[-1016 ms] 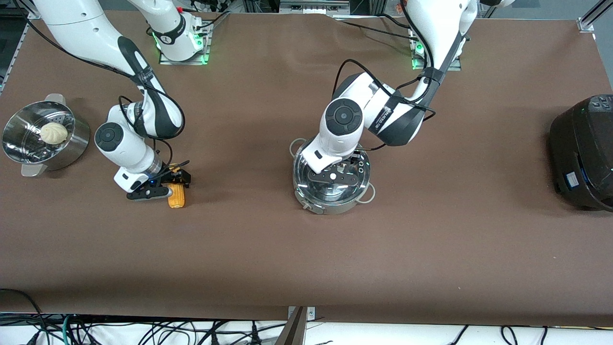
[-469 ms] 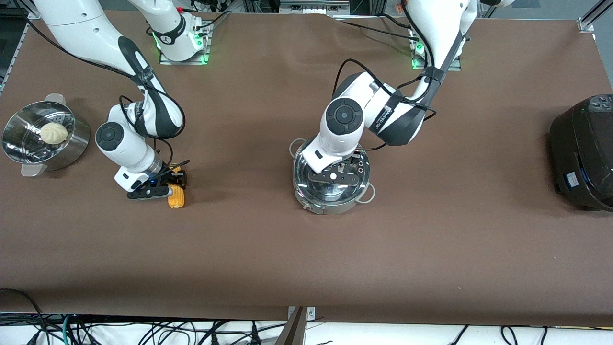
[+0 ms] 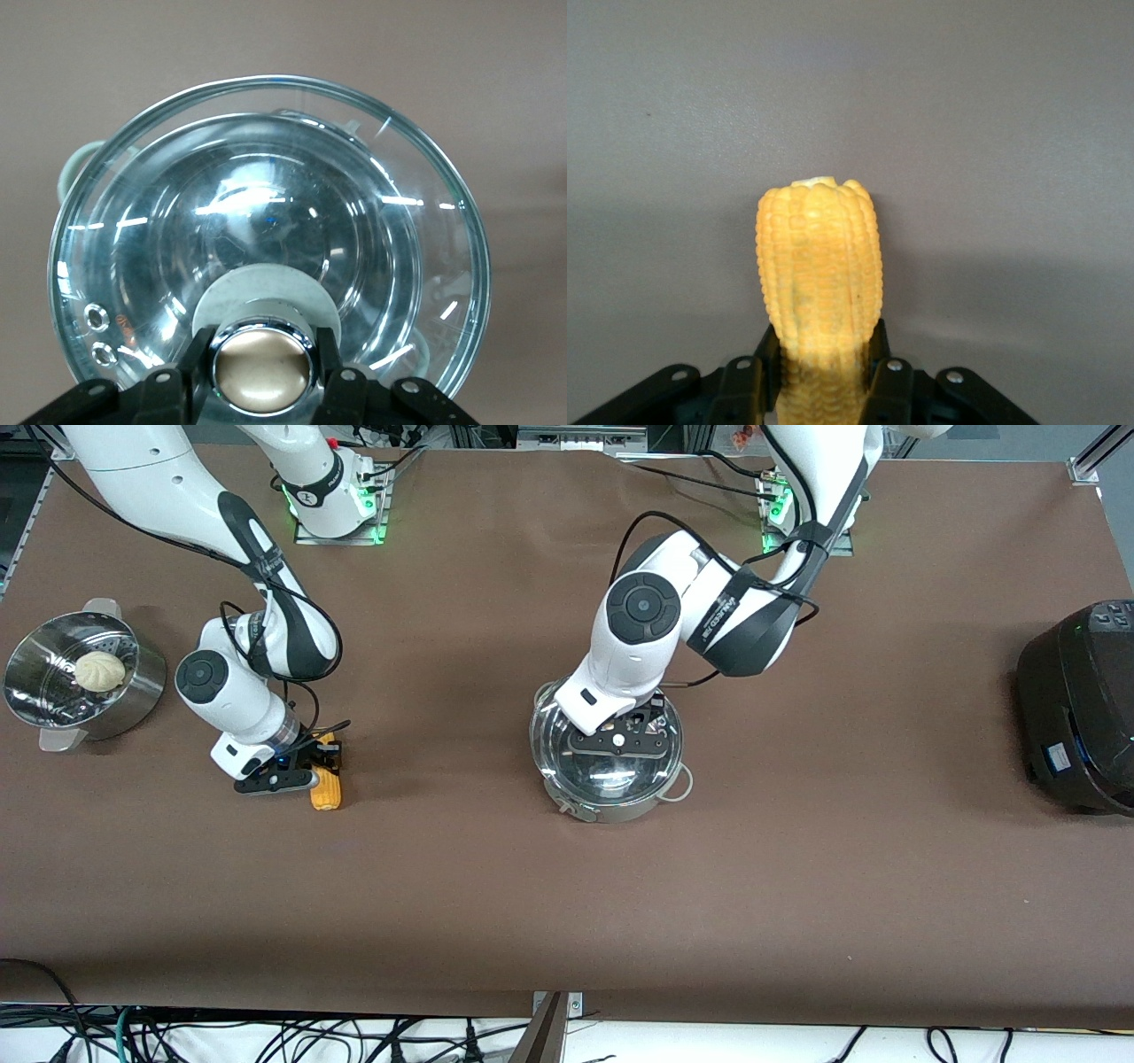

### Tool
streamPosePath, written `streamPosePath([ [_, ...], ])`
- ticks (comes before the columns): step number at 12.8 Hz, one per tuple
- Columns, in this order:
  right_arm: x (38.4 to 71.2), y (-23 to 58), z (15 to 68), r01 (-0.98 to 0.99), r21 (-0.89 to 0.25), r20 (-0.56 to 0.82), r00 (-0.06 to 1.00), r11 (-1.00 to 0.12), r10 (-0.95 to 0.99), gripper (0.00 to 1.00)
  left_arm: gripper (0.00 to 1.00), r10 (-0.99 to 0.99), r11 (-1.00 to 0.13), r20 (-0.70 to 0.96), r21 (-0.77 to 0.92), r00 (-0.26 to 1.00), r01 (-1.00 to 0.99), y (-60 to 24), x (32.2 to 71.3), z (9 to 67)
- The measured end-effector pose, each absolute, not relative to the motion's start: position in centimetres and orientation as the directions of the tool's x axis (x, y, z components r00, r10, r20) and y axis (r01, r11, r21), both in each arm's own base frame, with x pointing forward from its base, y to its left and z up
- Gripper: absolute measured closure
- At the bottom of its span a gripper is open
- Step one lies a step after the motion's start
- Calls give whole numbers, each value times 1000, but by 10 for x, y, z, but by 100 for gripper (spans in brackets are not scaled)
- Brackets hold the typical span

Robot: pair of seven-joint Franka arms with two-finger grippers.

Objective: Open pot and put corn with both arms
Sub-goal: 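Lift the glass lid off the pot with the left gripper while the right lifts corn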

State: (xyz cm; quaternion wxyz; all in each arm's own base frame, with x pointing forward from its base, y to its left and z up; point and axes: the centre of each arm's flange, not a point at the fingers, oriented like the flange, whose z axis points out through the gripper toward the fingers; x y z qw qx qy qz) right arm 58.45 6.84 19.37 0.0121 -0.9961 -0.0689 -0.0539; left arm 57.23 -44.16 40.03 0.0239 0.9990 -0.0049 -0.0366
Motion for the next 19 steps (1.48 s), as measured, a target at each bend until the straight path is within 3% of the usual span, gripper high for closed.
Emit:
streamPosePath([
  [2, 588, 69, 205, 139, -16, 123, 983, -990, 136, 59, 50, 10, -999, -80, 32, 997, 12, -427, 572, 426],
  [4, 593, 70, 235, 141, -13, 107, 985, -990, 139, 66, 50, 26, -999, -86, 15, 996, 28, -389, 580, 463],
  [9, 607, 81, 355, 159, -11, -2, 987, -987, 159, 68, 50, -98, -995, -238, -1, 966, -101, -206, 618, 511],
  [13, 616, 95, 408, 155, -16, -41, 987, -988, 155, 68, 50, -103, -990, -268, -66, 958, -125, -105, 640, 489],
  [19, 603, 189, 430, 52, -50, -28, 998, -997, 53, 68, 50, -99, -990, -186, -82, 977, -116, -74, 653, 396],
])
